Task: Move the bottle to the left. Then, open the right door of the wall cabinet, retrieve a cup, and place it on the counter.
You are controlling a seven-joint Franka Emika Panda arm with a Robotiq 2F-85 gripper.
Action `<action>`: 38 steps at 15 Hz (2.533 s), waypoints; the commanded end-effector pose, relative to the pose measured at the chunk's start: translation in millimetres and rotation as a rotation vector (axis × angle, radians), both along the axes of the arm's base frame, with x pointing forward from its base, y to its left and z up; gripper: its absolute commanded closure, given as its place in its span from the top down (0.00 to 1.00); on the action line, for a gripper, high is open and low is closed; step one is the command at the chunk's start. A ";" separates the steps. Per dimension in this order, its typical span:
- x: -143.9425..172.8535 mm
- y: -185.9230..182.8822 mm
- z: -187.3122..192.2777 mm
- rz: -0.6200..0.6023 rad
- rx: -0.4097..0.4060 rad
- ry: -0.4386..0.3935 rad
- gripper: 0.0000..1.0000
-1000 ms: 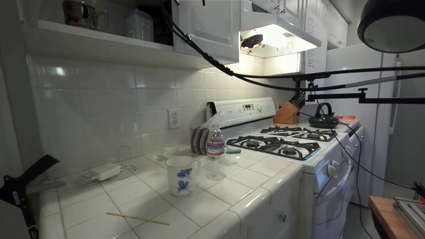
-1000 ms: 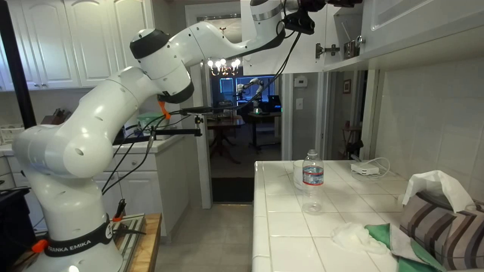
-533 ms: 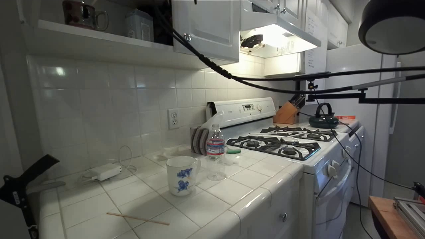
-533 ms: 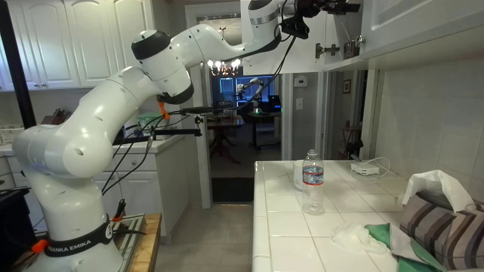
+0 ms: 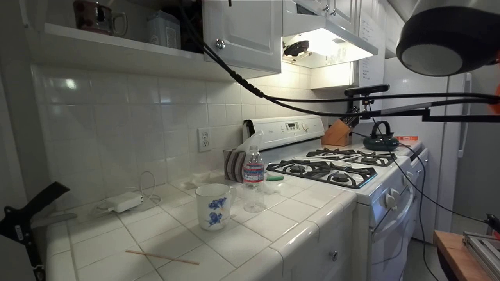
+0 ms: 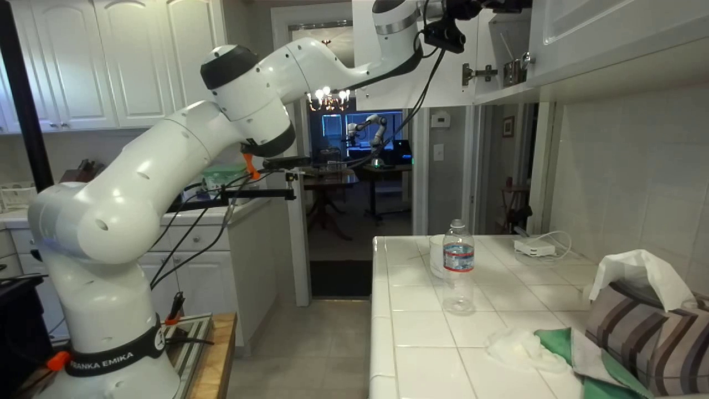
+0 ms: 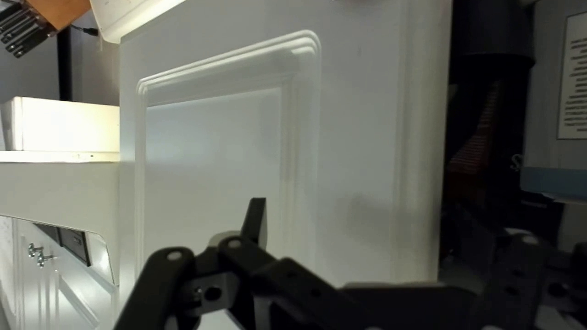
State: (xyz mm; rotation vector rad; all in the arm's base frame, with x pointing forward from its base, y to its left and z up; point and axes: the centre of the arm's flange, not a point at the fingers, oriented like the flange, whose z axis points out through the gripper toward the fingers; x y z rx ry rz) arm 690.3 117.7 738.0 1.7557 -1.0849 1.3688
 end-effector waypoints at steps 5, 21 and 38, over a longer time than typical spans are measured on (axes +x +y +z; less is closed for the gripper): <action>-9.8 6.9 6.7 -0.023 -0.011 -0.030 1.00; -141.3 78.4 10.8 -0.091 0.071 -0.062 1.00; -61.2 7.4 9.5 -0.008 0.015 -0.059 1.00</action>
